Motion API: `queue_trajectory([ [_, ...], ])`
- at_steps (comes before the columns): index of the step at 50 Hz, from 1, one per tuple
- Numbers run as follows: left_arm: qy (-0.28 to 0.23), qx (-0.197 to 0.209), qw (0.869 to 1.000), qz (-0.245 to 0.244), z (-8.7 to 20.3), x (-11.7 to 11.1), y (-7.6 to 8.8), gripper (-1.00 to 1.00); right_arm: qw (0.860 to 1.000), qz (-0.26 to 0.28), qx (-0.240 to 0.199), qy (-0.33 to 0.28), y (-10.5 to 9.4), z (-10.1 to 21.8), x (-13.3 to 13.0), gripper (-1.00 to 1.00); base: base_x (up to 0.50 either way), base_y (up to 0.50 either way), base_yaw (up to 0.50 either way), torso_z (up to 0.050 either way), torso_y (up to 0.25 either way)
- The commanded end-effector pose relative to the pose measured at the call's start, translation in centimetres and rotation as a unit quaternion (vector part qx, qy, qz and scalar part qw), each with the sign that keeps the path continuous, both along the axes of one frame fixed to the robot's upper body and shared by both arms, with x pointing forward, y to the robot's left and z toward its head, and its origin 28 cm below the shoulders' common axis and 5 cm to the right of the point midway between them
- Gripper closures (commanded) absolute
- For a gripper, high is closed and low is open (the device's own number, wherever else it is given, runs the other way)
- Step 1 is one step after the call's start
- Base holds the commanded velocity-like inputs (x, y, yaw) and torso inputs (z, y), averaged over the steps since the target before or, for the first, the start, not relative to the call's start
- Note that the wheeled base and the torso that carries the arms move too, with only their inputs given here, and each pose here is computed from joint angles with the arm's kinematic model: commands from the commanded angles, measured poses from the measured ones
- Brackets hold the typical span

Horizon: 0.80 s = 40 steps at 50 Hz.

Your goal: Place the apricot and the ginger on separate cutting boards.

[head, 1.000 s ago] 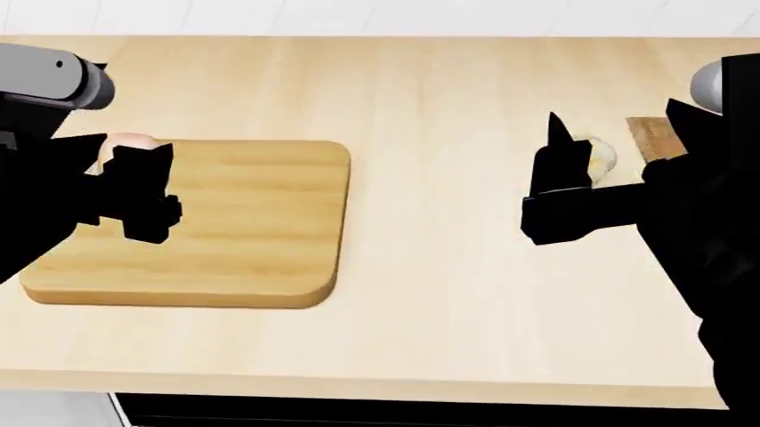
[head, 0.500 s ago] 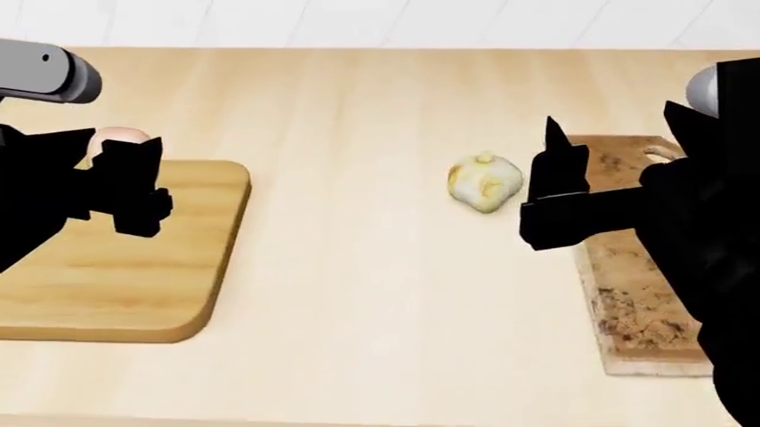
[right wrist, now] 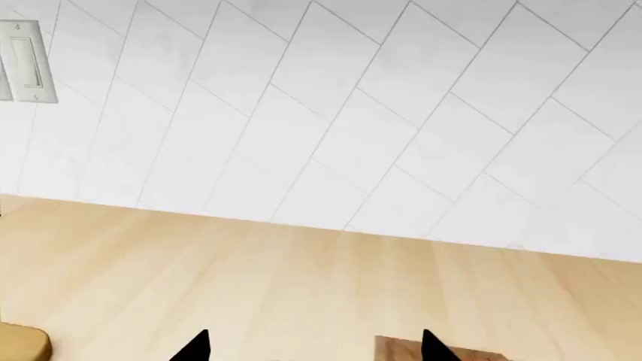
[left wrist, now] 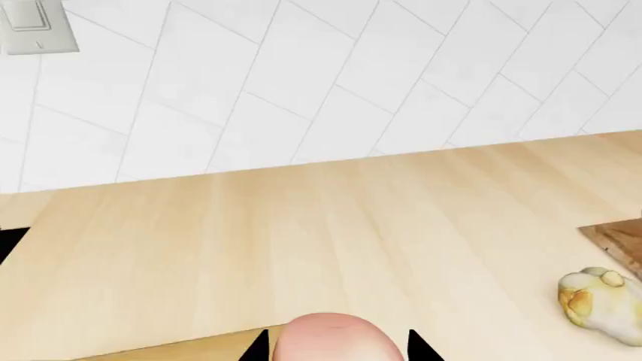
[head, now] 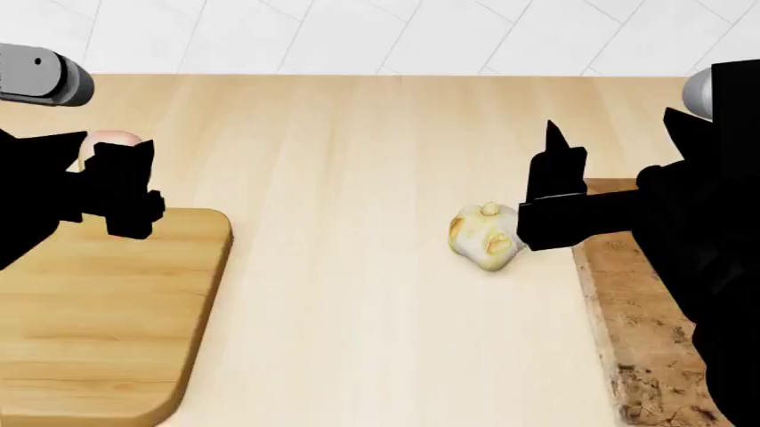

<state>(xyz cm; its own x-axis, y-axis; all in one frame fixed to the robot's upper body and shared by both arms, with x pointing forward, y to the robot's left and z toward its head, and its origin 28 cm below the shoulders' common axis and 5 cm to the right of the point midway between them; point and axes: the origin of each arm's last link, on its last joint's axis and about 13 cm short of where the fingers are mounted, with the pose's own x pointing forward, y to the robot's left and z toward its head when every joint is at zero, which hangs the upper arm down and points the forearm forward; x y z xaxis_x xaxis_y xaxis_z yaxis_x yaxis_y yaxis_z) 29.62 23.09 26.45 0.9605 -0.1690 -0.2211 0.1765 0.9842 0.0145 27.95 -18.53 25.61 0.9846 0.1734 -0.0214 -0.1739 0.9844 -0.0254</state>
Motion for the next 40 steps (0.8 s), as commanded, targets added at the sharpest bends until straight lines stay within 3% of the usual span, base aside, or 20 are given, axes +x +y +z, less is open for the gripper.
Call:
queue_trajectory([
  [1,0.000,-0.018,0.999,-0.028,0.1,-0.3,-0.3,1.00,1.000,0.002,0.008,-0.004,0.1,0.0,0.1,-1.00,0.50,0.00,0.00,0.000,0.000],
  [10,0.009,-0.010,1.000,-0.011,-0.8,-1.0,0.5,1.00,1.000,-0.005,0.007,-0.002,0.0,-0.1,0.1,-1.00,0.17,0.00,0.00,0.000,0.002],
  [19,0.018,0.022,0.998,0.058,-2.0,-4.1,4.1,1.00,1.000,-0.010,0.007,0.001,-0.1,-0.4,0.2,-1.00,0.00,0.00,0.00,0.000,0.000],
  [24,0.026,0.026,0.996,0.082,-2.6,-4.8,5.3,1.00,1.000,-0.011,0.008,0.007,0.0,-0.9,0.5,-1.00,0.00,0.00,0.00,0.000,0.000],
  [33,0.045,0.034,0.993,0.103,-4.1,-4.8,6.1,1.00,1.000,-0.014,0.009,0.013,0.0,-1.0,0.4,-1.00,0.00,0.00,0.00,0.000,0.000],
  [36,0.051,0.013,0.994,0.094,-4.2,-4.9,5.9,1.00,1.000,-0.013,0.009,0.013,0.0,-1.1,0.5,-1.00,0.00,0.00,0.00,0.000,0.000],
  [40,0.049,0.025,0.994,0.092,-4.1,-4.4,5.9,1.00,1.000,-0.010,0.008,0.015,0.2,-1.1,0.5,-1.00,0.00,0.00,0.00,0.000,0.000],
])
